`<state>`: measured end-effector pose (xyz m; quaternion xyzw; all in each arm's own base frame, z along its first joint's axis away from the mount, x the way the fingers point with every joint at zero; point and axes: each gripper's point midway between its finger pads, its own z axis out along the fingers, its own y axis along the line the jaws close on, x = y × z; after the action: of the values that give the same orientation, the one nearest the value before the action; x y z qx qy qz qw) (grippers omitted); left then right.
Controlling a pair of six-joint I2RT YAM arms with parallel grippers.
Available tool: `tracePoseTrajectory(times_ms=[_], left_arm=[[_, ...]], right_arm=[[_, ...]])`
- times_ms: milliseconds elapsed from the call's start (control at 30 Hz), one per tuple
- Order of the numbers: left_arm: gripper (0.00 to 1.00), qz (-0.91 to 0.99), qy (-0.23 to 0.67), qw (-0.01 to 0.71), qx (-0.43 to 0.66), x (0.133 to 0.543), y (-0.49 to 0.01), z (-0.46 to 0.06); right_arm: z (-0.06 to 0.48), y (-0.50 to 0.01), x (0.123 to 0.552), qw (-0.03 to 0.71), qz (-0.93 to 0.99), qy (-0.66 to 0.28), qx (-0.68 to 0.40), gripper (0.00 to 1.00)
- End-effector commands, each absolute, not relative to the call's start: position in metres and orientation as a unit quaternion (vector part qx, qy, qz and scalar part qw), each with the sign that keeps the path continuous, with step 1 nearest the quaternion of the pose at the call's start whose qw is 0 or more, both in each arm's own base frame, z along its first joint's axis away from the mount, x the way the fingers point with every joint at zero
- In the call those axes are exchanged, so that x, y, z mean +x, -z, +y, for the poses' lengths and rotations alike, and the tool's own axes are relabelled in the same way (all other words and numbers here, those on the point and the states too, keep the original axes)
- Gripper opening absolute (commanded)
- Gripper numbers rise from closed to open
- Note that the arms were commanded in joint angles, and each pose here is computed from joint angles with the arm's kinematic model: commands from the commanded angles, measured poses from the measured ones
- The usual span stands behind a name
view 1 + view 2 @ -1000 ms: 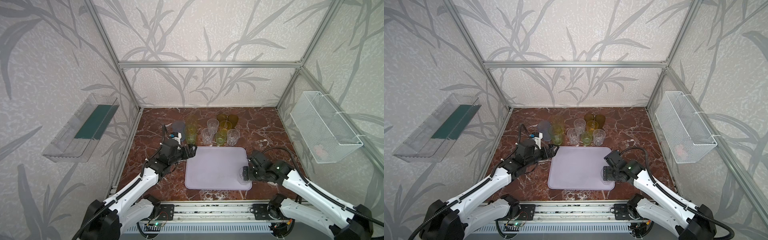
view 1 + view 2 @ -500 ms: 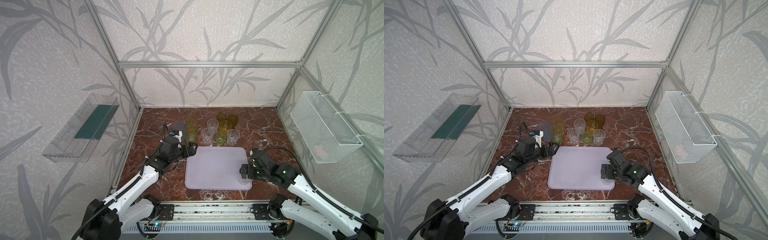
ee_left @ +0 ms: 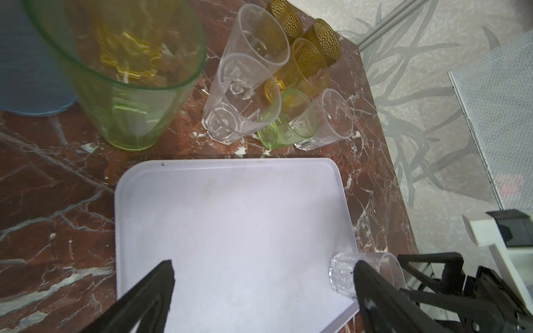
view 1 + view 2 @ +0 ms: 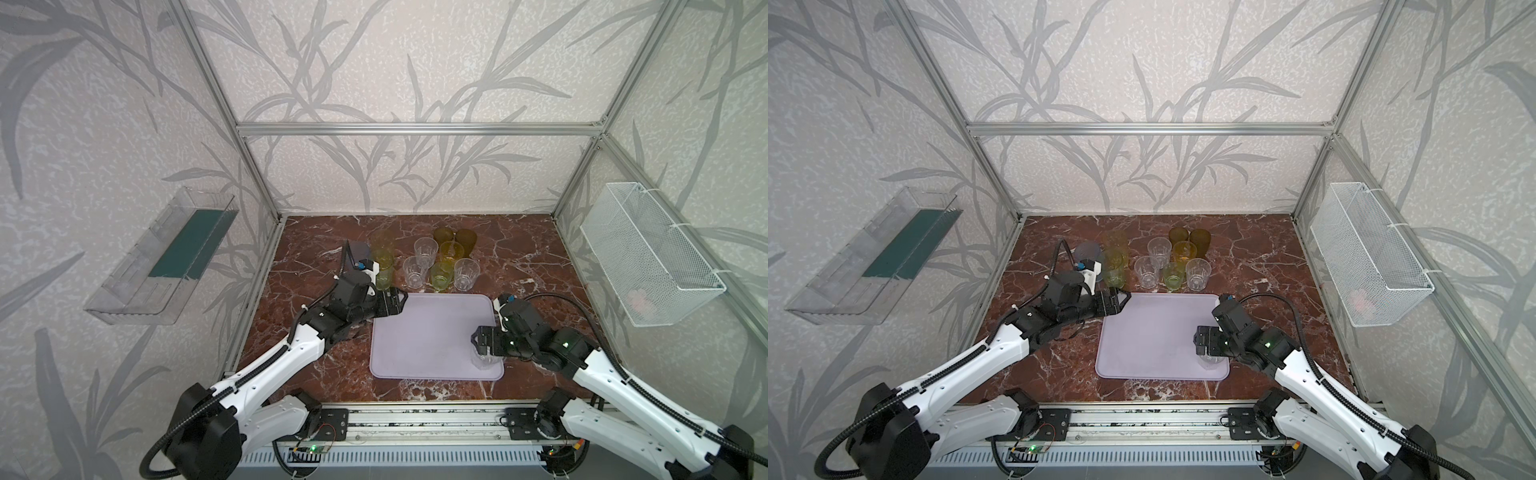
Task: Place the glasses into the tray
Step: Place the glass on the tray, then pick up the glass from the top-center of the table.
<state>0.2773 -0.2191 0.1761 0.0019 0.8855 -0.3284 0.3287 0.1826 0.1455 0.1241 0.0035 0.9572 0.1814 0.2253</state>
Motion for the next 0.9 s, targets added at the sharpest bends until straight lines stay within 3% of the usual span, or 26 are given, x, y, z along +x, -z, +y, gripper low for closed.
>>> tracePoseTrajectory(times_ms=[0,167,600,867], left_arm=[[0.97,0.879,0.327,0.347,0.019,0.282,-0.191,-0.228],[0.98,0.881,0.322,0.346,0.024,0.280,-0.190,-0.230],[0.99,0.875,0.299,0.380,0.024,0.274,-0.200,-0.211],[0.99,0.837,0.353,0.412,0.065,0.261,-0.228,-0.220]], right_arm=[[0.150,-0.145,0.194,0.249,0.950,-0.187,-0.005,0.96],[0.140,-0.153,0.202,0.258,0.954,-0.154,-0.009,0.96],[0.148,-0.188,0.248,0.276,0.942,-0.190,0.000,0.94],[0.149,-0.184,0.296,0.260,0.945,-0.195,0.014,0.91]])
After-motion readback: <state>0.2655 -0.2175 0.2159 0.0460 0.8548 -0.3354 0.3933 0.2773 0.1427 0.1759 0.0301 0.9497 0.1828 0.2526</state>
